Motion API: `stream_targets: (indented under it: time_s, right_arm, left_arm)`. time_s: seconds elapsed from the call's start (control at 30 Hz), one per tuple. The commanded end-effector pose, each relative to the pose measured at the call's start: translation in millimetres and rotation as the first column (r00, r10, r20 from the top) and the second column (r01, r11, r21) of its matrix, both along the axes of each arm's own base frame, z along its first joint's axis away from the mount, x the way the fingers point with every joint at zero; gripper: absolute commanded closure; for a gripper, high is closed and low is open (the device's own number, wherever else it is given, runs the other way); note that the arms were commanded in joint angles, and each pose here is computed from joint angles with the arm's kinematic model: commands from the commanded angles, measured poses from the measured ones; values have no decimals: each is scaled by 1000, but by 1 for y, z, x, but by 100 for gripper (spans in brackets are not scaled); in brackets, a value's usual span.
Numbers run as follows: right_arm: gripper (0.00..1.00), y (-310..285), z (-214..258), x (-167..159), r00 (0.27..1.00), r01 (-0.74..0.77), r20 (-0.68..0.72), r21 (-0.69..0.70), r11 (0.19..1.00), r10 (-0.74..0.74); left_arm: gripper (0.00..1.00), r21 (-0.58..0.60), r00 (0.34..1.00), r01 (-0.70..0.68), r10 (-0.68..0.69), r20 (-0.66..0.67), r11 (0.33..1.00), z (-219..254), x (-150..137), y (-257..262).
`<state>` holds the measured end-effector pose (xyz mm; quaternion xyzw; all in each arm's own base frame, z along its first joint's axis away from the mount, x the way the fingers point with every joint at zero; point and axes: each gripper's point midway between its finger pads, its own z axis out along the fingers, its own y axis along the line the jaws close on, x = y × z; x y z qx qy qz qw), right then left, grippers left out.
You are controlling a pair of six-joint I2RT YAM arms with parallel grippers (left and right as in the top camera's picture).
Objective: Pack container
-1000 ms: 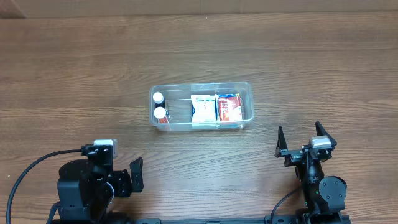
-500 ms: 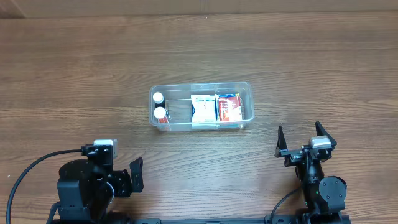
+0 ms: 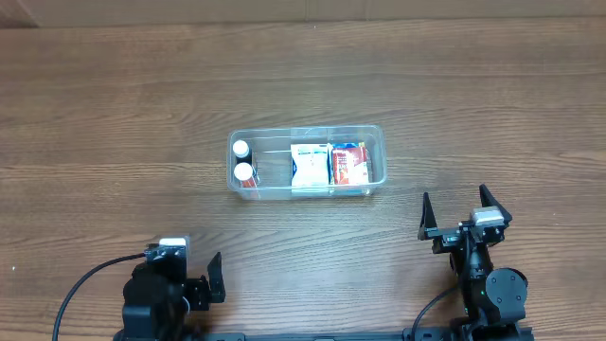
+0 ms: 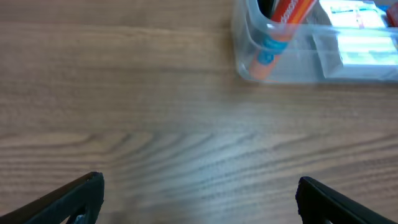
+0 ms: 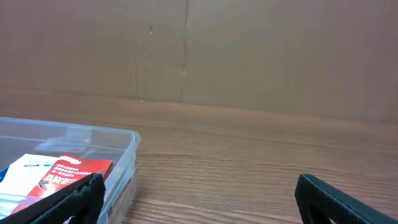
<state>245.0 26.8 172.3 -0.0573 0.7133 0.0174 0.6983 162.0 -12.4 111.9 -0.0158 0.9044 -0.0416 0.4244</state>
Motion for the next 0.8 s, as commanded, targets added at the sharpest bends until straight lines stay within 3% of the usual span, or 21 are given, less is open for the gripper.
stream_targets:
  time_s: [0.0,0.1,0.27,0.43,0.53,0.63,0.77]
  right_arm:
    - [0,0,-2,0,1000,1,5,-2,1000,-1]
    - [0,0,-2,0,1000,1,5,-2,1000,-1]
    - [0,0,-2,0,1000,1,5,-2,1000,-1]
    - [1,0,-2,0,1000,1,5,-2,1000,-1]
    - [0,0,-2,0,1000,1,5,-2,1000,-1]
    - [0,0,-2,0,1000,1,5,-2,1000,-1]
    - [0,0,-2,0,1000,1,5,-2,1000,-1]
  left_arm:
    - [0,48,995,-45,40,87,998,7,10,10]
    - [0,114,963,-20,-12,270,993,37,37,9]
    - [0,109,824,-21,-45,565,994,80,70,2]
    - [0,94,724,20,-79,685,995,84,82,-9]
    - [0,101,734,26,-88,673,995,74,84,-10]
    - [0,113,813,32,-91,576,993,43,83,-8]
    - [0,109,808,46,-101,580,993,45,83,-11]
